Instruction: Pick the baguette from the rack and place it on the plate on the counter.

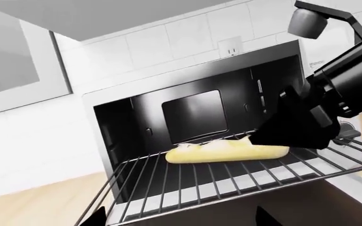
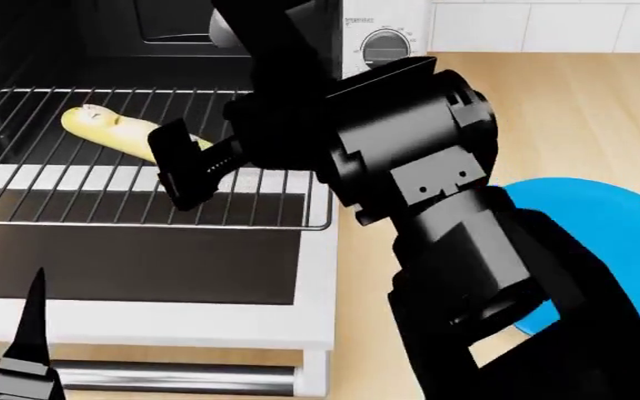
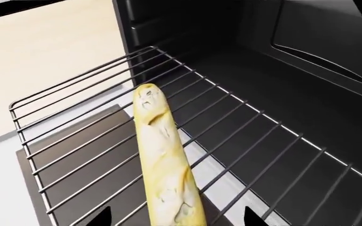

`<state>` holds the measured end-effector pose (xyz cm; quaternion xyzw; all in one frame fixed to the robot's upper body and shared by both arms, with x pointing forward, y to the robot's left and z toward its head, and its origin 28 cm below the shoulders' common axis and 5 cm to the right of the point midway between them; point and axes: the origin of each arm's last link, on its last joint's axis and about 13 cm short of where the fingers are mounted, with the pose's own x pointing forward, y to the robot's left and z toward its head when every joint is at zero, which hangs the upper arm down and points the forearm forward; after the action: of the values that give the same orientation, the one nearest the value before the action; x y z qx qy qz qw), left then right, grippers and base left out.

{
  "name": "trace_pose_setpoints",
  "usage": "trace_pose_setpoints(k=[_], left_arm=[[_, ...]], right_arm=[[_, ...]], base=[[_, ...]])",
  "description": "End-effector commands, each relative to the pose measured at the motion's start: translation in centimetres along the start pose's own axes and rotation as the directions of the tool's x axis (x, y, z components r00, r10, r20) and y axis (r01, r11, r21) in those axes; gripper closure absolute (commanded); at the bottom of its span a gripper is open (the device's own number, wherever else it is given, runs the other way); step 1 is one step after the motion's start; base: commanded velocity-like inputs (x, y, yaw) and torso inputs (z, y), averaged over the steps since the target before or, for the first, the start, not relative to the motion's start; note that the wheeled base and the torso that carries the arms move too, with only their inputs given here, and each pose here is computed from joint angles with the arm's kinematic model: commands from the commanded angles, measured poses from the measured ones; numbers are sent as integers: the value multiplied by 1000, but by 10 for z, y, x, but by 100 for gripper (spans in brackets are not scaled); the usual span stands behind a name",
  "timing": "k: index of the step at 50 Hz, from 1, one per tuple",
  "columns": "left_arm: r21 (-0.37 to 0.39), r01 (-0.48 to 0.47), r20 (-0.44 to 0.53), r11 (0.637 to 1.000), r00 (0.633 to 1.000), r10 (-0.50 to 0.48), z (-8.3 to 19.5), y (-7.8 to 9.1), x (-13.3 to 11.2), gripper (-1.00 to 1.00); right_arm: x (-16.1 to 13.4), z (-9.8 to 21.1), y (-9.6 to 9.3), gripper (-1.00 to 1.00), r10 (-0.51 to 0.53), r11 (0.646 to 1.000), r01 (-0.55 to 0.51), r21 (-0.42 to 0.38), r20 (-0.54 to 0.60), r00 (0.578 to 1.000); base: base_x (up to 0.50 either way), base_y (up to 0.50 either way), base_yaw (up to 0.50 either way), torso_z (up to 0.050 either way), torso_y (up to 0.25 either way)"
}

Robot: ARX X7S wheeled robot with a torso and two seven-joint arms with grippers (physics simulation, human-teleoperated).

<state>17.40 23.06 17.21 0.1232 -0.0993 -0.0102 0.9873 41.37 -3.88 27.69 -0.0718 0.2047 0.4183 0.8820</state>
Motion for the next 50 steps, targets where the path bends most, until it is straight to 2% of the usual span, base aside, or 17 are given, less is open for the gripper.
trace_pose_setpoints(k=[1, 24, 50], left_arm=[[-3, -5, -9, 1000, 1000, 5, -3, 1, -2, -100], [-9, -5, -10, 1000, 1000, 5, -5, 2, -6, -100], [-13, -17, -22, 1000, 1000, 17, -12, 6, -11, -100]], right_arm=[[-4, 4, -7, -100, -53, 999, 53, -10, -11, 999], [-7, 14, 0, -100, -65, 996, 62, -66, -51, 997], [4, 0, 5, -100, -38, 996, 30, -80, -104, 994]], base=[[0, 0, 0, 0, 0], [0, 0, 0, 0, 0], [0, 0, 0, 0, 0]])
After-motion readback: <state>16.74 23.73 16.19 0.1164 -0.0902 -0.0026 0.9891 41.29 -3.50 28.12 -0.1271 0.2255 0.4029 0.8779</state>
